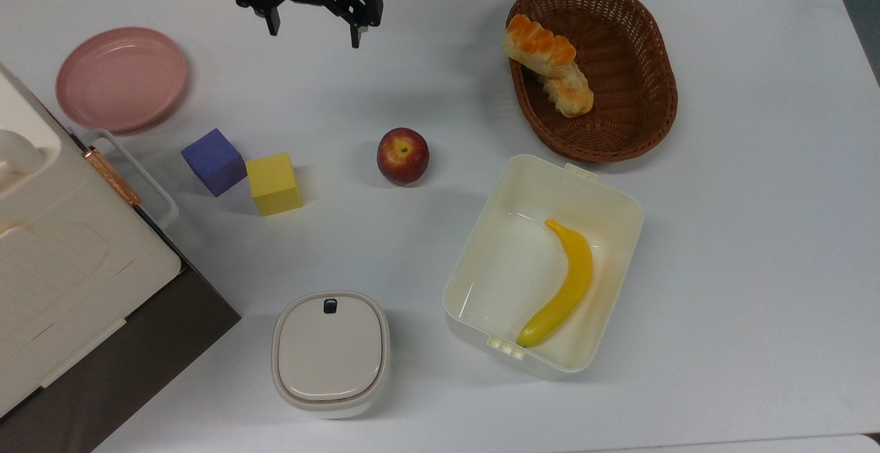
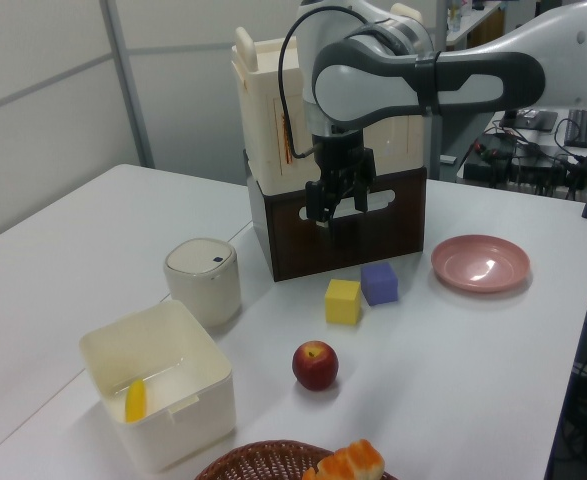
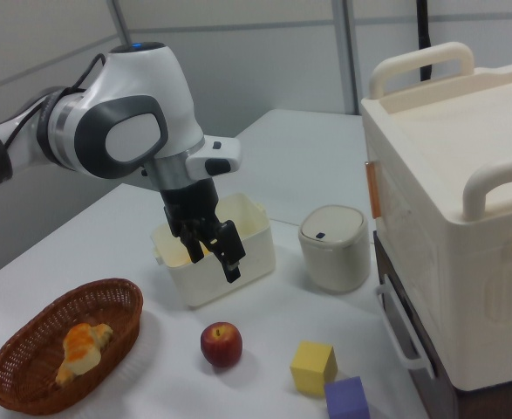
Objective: Put the bread on the table
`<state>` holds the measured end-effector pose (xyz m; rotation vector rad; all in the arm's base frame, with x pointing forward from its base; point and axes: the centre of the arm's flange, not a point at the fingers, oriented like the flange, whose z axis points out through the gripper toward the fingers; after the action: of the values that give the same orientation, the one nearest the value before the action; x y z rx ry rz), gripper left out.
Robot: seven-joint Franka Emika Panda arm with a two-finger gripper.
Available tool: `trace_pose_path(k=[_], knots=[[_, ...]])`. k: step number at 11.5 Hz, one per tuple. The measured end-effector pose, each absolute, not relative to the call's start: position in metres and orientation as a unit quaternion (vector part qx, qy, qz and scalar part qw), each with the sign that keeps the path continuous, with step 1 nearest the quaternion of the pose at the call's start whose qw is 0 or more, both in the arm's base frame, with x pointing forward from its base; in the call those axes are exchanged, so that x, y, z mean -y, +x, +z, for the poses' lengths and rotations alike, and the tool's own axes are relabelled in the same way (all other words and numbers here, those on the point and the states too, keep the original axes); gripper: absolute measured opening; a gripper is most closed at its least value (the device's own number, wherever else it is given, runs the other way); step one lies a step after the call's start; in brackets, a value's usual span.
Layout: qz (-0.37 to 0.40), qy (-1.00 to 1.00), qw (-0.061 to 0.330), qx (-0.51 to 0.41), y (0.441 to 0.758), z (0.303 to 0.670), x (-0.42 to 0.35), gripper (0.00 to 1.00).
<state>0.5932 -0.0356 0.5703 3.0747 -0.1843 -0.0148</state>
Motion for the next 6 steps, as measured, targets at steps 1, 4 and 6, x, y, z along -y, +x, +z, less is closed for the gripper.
trace_pose_path(k=[1, 4, 6], knots=[[-0.006, 0.998, 0.031, 0.059, 0.593, 0.570, 0.037, 1.00], [-0.010, 0.998, 0.031, 0.058, 0.593, 0.565, 0.036, 1.00], [-0.015, 0.998, 0.031, 0.057, 0.594, 0.560, 0.036, 1.00]])
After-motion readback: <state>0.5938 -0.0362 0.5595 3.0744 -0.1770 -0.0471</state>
